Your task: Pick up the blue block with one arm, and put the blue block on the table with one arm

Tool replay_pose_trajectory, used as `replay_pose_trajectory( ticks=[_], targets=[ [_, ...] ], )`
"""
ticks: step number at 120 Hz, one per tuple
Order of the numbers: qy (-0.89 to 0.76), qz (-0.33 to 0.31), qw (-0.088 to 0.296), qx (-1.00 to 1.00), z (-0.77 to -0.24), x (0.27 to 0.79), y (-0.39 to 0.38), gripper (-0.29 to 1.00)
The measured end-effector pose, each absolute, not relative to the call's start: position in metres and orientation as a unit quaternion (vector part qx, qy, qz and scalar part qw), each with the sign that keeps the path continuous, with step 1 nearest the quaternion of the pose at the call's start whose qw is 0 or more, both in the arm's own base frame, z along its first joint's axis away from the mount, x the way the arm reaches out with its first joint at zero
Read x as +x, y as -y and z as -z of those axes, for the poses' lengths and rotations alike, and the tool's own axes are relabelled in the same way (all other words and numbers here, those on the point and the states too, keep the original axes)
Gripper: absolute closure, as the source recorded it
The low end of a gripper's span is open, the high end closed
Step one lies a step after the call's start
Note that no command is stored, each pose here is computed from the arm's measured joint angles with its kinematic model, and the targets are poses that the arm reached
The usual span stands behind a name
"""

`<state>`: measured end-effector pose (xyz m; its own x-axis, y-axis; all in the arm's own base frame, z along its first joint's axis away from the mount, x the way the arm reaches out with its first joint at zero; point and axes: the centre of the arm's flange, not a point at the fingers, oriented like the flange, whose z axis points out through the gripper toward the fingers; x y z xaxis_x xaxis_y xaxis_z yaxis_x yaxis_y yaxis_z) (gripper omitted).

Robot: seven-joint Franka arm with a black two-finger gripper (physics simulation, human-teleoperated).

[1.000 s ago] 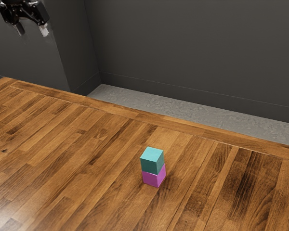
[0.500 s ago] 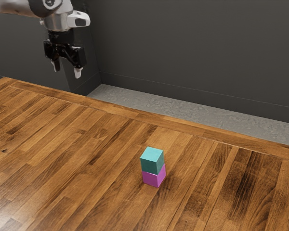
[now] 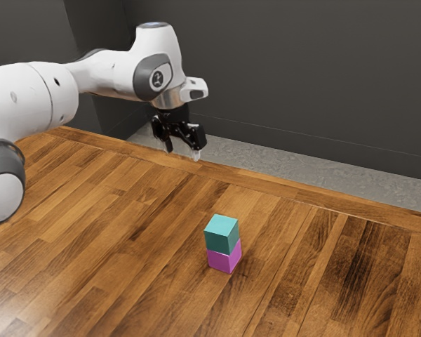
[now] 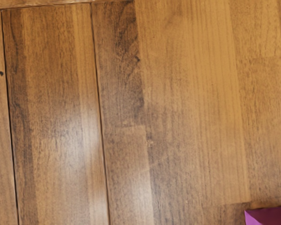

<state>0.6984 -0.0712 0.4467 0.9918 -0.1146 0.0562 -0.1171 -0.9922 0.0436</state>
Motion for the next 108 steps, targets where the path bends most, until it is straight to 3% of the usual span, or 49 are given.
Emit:
replay_pose_trajectory(
  ticks=[28,47,64,88,108],
  targets=[
    [0.085,-0.042,0.049,0.994,-0.414,0.71,0.171,0.02],
    [0.058,-0.016,0.05,0.997,-0.358,0.712,0.182,0.02],
    [0.038,-0.001,0.048,0.998,-0.341,0.693,0.178,0.02],
    [0.025,-0.02,0.048,0.998,-0.346,0.677,0.174,0.02],
    [0.036,-0.041,0.055,0.997,-0.381,0.649,0.193,0.02]
  ],
)
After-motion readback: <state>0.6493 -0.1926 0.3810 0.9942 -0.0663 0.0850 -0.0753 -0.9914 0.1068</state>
